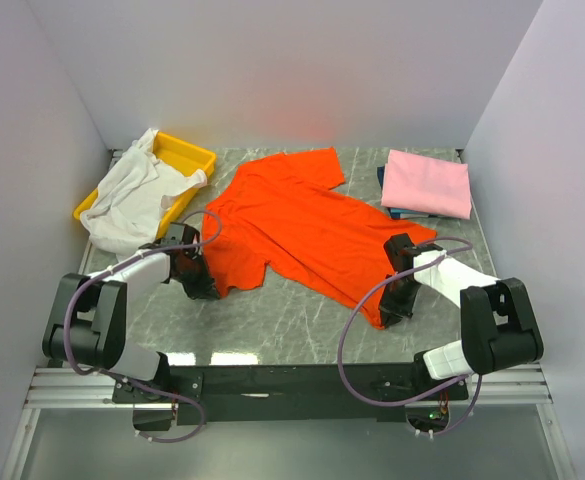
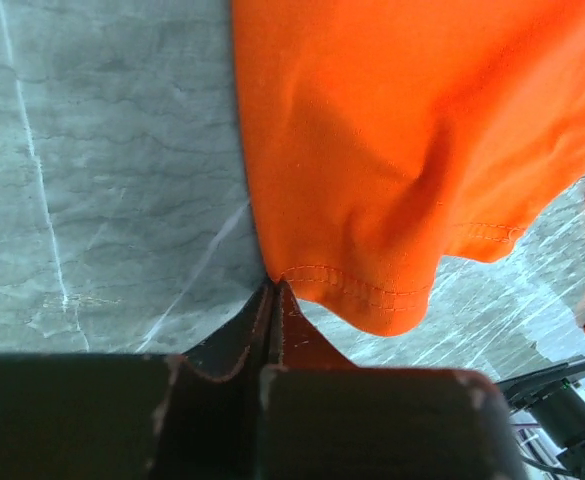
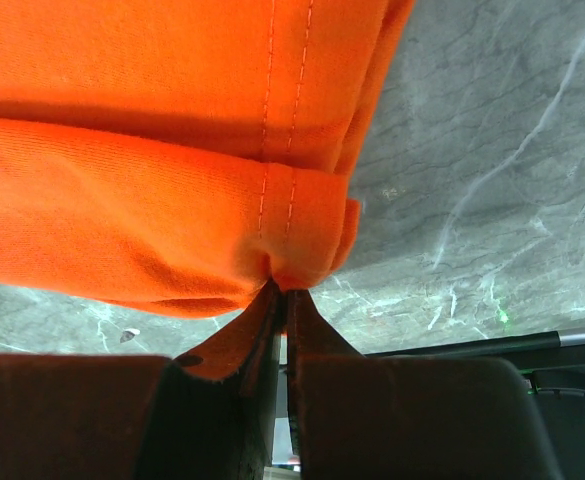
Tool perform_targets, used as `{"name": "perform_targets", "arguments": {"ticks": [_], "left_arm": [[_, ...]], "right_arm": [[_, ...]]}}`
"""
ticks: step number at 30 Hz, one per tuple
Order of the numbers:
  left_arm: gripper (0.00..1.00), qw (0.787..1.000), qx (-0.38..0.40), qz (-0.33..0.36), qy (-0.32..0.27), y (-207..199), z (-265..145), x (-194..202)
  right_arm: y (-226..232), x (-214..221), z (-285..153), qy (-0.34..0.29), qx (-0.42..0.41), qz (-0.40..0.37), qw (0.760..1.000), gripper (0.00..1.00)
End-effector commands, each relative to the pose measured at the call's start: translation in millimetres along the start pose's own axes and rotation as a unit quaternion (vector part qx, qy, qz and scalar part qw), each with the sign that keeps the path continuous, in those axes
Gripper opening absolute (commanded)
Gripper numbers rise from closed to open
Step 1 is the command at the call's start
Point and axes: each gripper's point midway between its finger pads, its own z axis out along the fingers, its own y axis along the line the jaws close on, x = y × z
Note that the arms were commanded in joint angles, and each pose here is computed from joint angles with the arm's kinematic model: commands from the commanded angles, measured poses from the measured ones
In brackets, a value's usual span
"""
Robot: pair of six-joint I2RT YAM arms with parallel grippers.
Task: Fold and stack the t-shirts
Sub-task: Flatten the tshirt out
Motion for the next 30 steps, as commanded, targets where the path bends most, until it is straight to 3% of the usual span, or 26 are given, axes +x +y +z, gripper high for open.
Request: {"name": "perform_targets", "arguments": {"ticks": [1,14,30], "left_arm": [[0.0,0.999,-0.041,0.014,-0.002,18,7,1],[0.0,0.993,-0.055,-0.004,-0.105,12,-63,-56],[0.0,0.976,-0.093,-0.037,-0.195,37,-162,-79]], "right_arm": [[-3,0,4,-0.012,0.006,-0.002,1.0,0.07],[-6,2,-20,-0.014,0.009,-0.02,1.0,0.0],[-11,40,-21,0.026,0.018,-0.061,0.998,0.0]]}}
